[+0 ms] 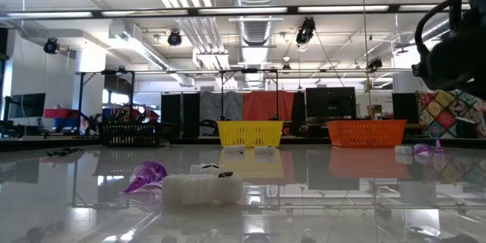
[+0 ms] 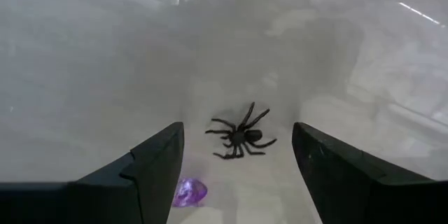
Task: Sort Halloween decoration
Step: Put the black spider toy into the yellow basket
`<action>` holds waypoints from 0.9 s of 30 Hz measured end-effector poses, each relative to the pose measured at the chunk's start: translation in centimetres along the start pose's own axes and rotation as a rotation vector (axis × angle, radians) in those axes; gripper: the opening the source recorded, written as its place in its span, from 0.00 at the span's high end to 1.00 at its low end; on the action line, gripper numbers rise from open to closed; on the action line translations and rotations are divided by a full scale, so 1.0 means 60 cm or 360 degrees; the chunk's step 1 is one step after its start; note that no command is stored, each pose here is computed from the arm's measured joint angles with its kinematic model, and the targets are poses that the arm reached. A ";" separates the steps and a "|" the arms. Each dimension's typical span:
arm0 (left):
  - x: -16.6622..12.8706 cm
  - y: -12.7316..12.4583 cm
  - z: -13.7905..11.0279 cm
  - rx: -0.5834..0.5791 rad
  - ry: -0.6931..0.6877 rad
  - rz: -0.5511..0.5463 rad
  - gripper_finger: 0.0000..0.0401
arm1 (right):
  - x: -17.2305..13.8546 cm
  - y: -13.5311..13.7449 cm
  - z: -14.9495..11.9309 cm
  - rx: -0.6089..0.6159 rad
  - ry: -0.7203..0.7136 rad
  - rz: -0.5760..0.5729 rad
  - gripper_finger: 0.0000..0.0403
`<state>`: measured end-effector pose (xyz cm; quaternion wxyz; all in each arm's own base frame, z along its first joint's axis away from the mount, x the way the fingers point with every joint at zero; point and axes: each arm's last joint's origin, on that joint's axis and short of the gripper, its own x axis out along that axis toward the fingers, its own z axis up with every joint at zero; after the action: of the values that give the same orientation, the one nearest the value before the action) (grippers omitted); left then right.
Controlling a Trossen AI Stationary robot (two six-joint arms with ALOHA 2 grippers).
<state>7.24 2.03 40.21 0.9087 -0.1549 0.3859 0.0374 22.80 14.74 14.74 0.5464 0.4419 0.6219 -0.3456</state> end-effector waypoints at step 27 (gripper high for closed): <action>0.000 0.000 0.004 -0.0018 -0.0036 -0.0001 0.74 | 0.019 -0.002 0.003 0.0032 0.0037 0.0114 0.84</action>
<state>7.43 2.11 40.37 0.9122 -0.1597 0.3752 0.0410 22.73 14.73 13.60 0.5466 0.4734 0.6085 -0.3269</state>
